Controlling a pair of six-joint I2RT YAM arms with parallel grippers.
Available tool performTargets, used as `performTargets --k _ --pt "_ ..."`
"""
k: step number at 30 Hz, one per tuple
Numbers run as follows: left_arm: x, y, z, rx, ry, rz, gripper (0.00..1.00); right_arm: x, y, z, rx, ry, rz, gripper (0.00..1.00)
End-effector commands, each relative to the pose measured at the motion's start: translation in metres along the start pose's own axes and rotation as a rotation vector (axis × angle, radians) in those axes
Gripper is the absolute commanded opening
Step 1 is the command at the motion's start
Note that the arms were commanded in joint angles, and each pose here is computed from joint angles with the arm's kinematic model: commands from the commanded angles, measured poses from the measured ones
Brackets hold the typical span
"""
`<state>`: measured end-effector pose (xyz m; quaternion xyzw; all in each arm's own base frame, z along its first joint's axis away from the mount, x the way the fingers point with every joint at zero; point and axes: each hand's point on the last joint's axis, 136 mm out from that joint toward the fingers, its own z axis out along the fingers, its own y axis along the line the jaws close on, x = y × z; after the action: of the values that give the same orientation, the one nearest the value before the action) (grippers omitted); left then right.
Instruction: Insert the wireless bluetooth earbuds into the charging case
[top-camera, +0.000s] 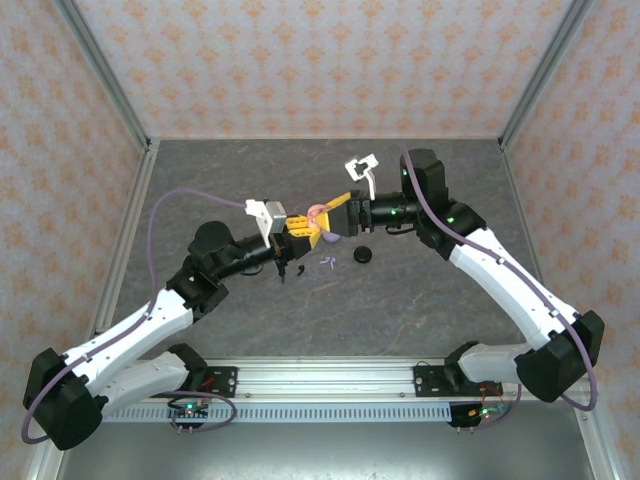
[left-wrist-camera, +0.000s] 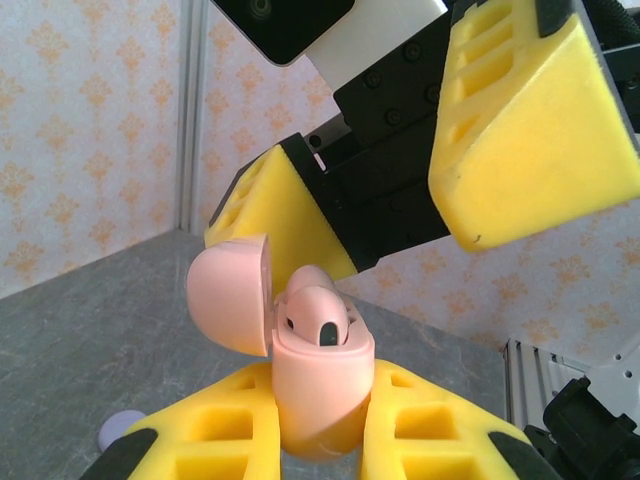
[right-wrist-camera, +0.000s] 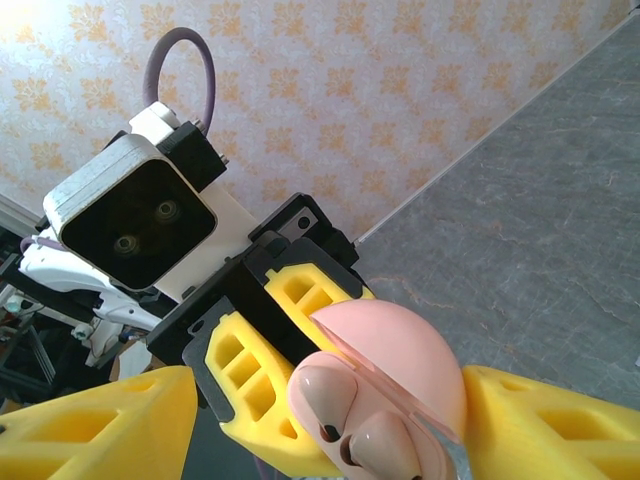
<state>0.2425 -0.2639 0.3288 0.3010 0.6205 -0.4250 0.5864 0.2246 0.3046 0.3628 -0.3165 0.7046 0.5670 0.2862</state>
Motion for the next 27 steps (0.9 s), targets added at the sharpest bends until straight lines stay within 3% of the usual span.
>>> performTargets --k 1,18,23,27 --pt "-0.012 -0.003 0.004 0.011 -0.025 0.027 0.0 -0.01 0.034 -0.012 -0.058 -0.032 -0.113 0.69" --pt "-0.008 0.0 0.003 -0.003 -0.014 0.024 0.0 -0.008 0.023 -0.015 0.015 -0.039 -0.105 0.69" --pt "-0.002 0.009 0.003 -0.052 0.015 0.013 0.0 -0.027 0.002 -0.035 0.203 -0.147 -0.103 0.73" --pt "0.013 0.032 0.002 -0.17 0.064 -0.012 0.0 -0.037 -0.031 -0.065 0.434 -0.274 -0.078 0.82"
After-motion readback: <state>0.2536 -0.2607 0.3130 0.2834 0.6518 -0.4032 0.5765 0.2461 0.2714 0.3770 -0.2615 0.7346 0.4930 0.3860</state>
